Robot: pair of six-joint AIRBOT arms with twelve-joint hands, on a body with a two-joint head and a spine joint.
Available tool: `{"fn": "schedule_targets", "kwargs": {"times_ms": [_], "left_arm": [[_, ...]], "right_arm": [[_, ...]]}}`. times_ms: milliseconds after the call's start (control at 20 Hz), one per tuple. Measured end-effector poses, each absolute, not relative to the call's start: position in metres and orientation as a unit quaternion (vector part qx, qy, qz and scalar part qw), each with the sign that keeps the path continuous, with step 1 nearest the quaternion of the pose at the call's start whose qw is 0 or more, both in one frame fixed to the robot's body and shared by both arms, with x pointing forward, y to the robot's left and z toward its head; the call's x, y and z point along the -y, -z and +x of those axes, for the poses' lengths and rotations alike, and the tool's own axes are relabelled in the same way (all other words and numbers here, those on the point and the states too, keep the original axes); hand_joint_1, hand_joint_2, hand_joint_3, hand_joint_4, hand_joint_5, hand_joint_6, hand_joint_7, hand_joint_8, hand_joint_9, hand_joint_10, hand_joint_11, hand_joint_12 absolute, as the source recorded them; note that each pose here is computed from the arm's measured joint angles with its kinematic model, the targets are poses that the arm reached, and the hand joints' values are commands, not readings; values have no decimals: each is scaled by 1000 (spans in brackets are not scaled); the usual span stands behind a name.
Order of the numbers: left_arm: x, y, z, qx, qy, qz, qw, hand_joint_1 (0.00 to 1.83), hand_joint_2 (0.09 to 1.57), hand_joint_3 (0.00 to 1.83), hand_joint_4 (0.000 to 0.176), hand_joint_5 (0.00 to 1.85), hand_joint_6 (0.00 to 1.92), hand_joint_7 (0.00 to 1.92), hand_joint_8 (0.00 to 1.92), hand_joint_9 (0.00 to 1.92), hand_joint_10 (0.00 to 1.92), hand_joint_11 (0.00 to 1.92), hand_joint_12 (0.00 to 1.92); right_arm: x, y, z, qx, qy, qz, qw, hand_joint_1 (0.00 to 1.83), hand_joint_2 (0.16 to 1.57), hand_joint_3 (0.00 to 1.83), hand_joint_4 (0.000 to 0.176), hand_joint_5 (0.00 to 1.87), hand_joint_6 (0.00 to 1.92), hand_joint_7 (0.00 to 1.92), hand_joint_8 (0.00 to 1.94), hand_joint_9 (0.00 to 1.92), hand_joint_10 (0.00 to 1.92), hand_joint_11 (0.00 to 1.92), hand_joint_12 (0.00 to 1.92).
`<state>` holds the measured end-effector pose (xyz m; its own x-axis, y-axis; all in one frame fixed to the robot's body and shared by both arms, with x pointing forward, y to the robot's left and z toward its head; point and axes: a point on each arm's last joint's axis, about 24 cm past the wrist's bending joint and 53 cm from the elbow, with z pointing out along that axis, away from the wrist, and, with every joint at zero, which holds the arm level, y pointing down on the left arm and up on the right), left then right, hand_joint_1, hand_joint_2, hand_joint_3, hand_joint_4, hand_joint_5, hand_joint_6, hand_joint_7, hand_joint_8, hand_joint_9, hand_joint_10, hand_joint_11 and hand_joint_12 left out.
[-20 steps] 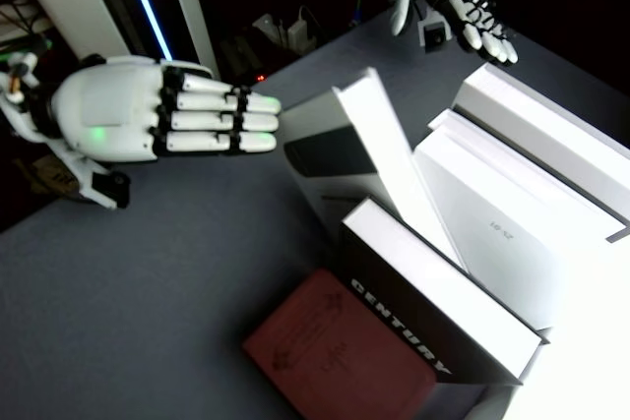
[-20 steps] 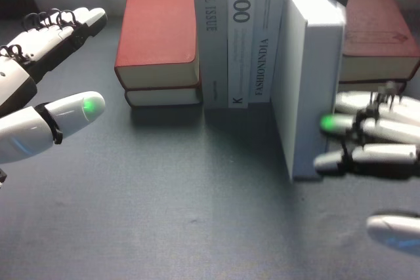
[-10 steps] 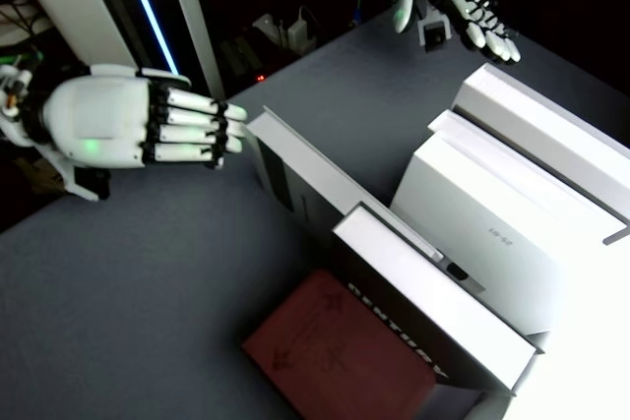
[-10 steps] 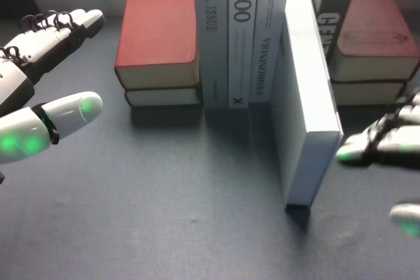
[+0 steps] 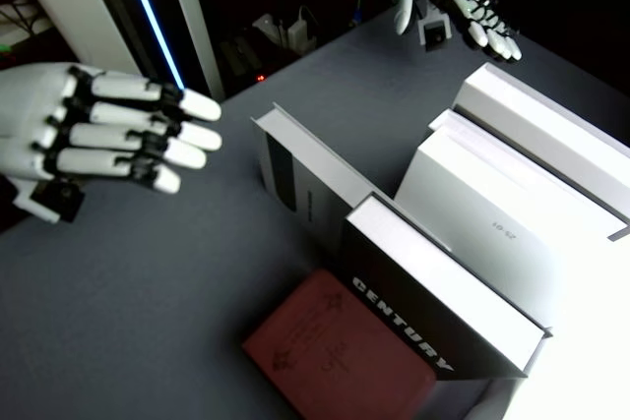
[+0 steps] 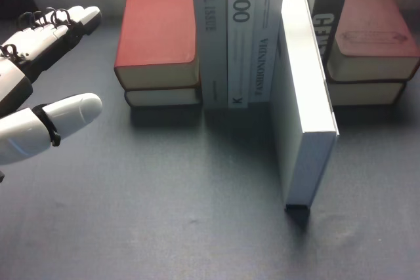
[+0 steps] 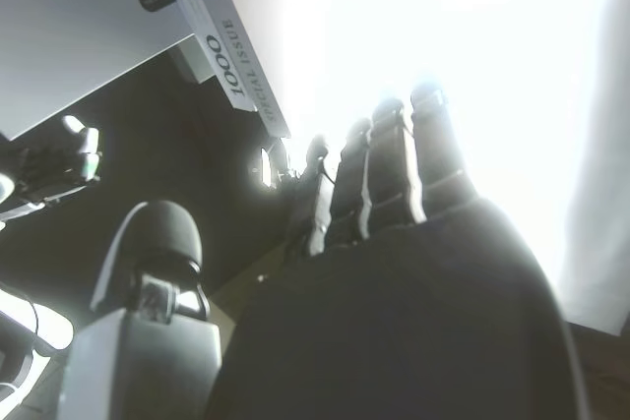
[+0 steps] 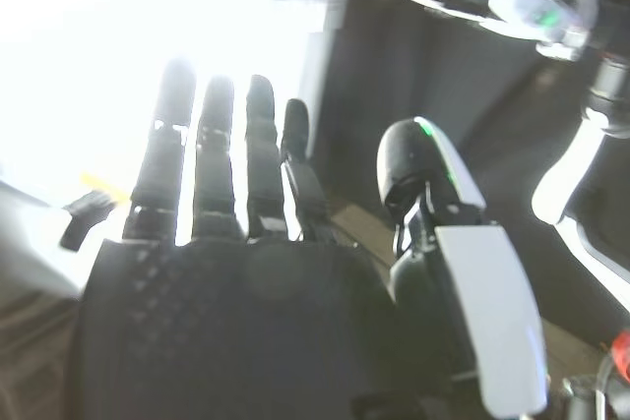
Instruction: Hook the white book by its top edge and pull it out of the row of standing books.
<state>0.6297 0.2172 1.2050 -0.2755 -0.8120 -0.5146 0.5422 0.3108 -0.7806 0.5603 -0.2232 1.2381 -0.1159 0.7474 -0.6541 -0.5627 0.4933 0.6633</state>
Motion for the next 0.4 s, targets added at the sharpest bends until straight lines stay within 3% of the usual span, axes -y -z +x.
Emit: {"fn": "schedule_targets", "kwargs": {"times_ms": [50,100,150,250,350,400], "left_arm": [[-218,-1206,630,-553,575,-123,591,2,1348,3,79,0,0,0,0,0,0,0,0],[-219,-1208,629,-549,576,-124,592,52,1354,2,104,0,0,0,0,0,0,0,0],[-221,-1210,630,-543,577,-127,596,65,1361,5,108,0,0,0,0,0,0,0,0],[-225,-1213,629,-537,577,-129,602,94,1372,5,138,0,0,0,0,0,0,0,0],[-225,-1211,626,-536,578,-131,601,145,1375,1,152,0,0,0,0,0,0,0,0],[-225,-1210,625,-537,578,-129,601,50,1374,3,138,0,0,0,0,0,0,0,0]], "right_arm": [[229,-1238,562,-556,-490,90,666,88,1569,35,0,0,7,1,0,0,6,0,152],[234,-1239,563,-554,-484,94,671,81,1571,33,0,0,1,0,0,0,0,0,30],[239,-1238,565,-553,-478,102,675,94,1567,24,0,0,0,0,0,0,0,0,5],[243,-1239,566,-550,-475,104,679,111,1513,0,0,0,0,0,0,0,0,0,0],[243,-1241,566,-548,-475,104,681,118,1490,0,0,0,0,0,0,0,0,0,0],[243,-1241,566,-547,-475,103,682,116,1476,0,20,0,0,0,0,0,0,0,0]]}}
